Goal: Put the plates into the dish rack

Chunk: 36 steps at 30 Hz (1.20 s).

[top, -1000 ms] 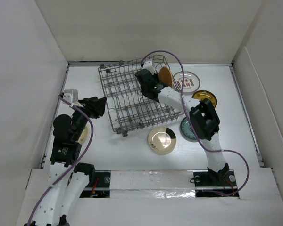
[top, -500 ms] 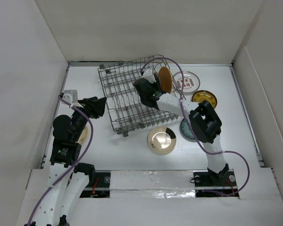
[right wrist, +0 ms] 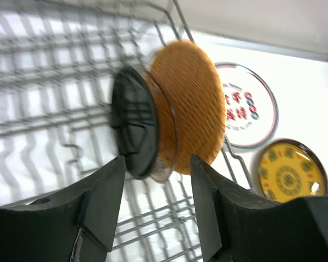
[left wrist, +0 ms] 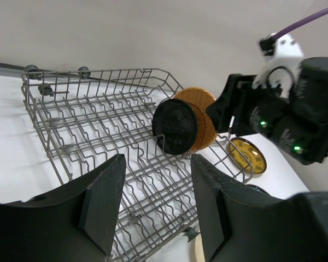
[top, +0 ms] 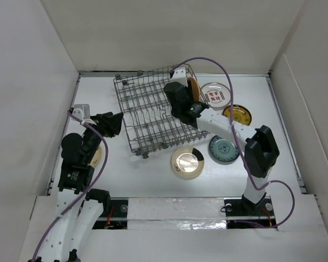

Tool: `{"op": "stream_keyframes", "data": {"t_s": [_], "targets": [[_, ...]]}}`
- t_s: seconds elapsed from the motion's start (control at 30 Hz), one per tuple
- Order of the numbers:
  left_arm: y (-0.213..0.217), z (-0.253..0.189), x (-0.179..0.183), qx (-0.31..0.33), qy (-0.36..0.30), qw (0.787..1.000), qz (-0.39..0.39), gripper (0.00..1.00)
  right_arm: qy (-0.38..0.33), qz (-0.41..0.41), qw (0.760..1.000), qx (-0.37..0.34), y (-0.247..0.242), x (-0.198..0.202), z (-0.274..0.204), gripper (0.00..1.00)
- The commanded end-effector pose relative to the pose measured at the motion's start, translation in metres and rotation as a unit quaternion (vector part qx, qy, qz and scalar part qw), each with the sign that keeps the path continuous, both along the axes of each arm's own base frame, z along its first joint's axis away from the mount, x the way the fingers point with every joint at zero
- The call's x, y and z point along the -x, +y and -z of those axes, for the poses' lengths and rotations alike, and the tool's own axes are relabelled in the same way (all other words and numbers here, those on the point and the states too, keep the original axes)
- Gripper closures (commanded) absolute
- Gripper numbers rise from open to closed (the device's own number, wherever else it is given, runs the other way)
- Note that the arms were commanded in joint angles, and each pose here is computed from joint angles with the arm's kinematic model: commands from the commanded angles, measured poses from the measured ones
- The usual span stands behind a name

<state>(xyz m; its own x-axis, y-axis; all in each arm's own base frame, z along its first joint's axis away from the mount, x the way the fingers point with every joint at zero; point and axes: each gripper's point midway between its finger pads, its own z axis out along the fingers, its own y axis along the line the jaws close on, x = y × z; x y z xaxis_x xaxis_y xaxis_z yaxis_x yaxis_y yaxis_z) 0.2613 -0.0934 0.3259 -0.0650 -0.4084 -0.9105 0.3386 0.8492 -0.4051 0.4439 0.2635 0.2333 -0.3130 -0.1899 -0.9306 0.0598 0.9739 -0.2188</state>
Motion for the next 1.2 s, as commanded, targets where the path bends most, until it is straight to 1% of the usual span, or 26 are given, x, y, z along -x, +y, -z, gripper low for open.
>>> {"op": "stream_keyframes", "data": {"t_s": [0.0,0.03,0.07,0.1,0.13,0.17,0.2,0.23,0.27,0.3,0.4,0.47,0.57,0.67,0.7,0.77,0.8,0.87,0.9,0.97,1.1,1.13,1.17], "targets": [[0.003,-0.022,0.004,0.004,-0.039,0.999,-0.005,0.52,-0.049,-0.075,0.994,-0.066,0.041,0.015,-0.047,0.44],[0.004,-0.025,0.005,0.005,-0.046,0.999,-0.007,0.55,-0.052,-0.098,0.991,-0.068,0.055,0.027,-0.049,0.46],[0.005,-0.028,0.008,0.005,-0.054,0.998,-0.010,0.58,-0.051,-0.126,0.988,-0.076,0.070,0.033,-0.049,0.52],[0.006,-0.030,0.009,0.004,-0.060,0.998,-0.011,0.62,-0.052,-0.152,0.983,-0.091,0.085,0.039,-0.051,0.69],[0.007,-0.036,0.012,0.005,-0.072,0.997,-0.014,0.74,-0.052,-0.157,0.981,-0.098,0.091,0.043,-0.053,0.79],[0.008,-0.043,0.019,0.007,-0.090,0.996,-0.013,0.82,-0.026,-0.252,0.959,-0.128,0.133,0.060,-0.045,0.91],[0.009,-0.051,0.024,0.014,-0.107,0.994,-0.013,0.96,-0.025,-0.271,0.948,-0.166,0.148,0.063,-0.052,1.00],[0.011,-0.056,0.029,0.018,-0.119,0.993,-0.015,1.00,-0.015,-0.300,0.936,-0.184,0.165,0.074,-0.053,1.00],[0.014,-0.065,0.037,0.026,-0.138,0.990,-0.020,1.00,-0.001,-0.348,0.915,-0.203,0.189,0.091,-0.053,1.00],[0.016,-0.071,0.042,0.030,-0.148,0.988,-0.024,1.00,-0.003,-0.365,0.902,-0.228,0.202,0.099,-0.060,1.00],[0.023,-0.090,0.057,0.041,-0.178,0.982,-0.035,1.00,0.004,-0.416,0.872,-0.259,0.237,0.120,-0.067,1.00],[0.025,-0.100,0.066,0.052,-0.200,0.978,-0.034,1.00,0.028,-0.453,0.849,-0.270,0.259,0.135,-0.064,1.00],[0.027,-0.114,0.076,0.062,-0.217,0.974,-0.034,1.00,0.056,-0.487,0.823,-0.286,0.296,0.156,-0.059,1.00],[0.027,-0.116,0.079,0.059,-0.216,0.974,-0.033,1.00,0.074,-0.523,0.797,-0.291,0.333,0.174,-0.052,1.00],[0.025,-0.117,0.081,0.065,-0.218,0.973,-0.029,1.00,0.092,-0.526,0.797,-0.282,0.340,0.178,-0.041,1.00],[0.024,-0.120,0.085,0.069,-0.227,0.971,-0.022,1.00,0.098,-0.539,0.788,-0.280,0.366,0.185,-0.033,1.00],[0.024,-0.123,0.086,0.068,-0.228,0.971,-0.020,1.00,0.109,-0.535,0.791,-0.274,0.371,0.182,-0.023,1.00],[0.023,-0.124,0.088,0.063,-0.226,0.972,-0.019,1.00,0.108,-0.539,0.788,-0.279,0.392,0.181,-0.012,0.98],[0.023,-0.125,0.089,0.064,-0.228,0.971,-0.017,1.00,0.121,-0.534,0.790,-0.277,0.396,0.180,-0.003,0.96],[0.020,-0.127,0.091,0.068,-0.235,0.970,-0.006,1.00,0.123,-0.533,0.789,-0.280,0.403,0.177,0.005,0.93],[0.014,-0.130,0.090,0.060,-0.231,0.971,0.006,0.97,0.134,-0.532,0.786,-0.285,0.417,0.174,0.032,0.82],[0.014,-0.131,0.091,0.060,-0.236,0.970,0.009,0.96,0.138,-0.532,0.786,-0.284,0.418,0.174,0.038,0.75],[0.012,-0.128,0.090,0.063,-0.234,0.970,0.014,0.96,0.140,-0.529,0.788,-0.282,0.418,0.173,0.043,0.70]]}}
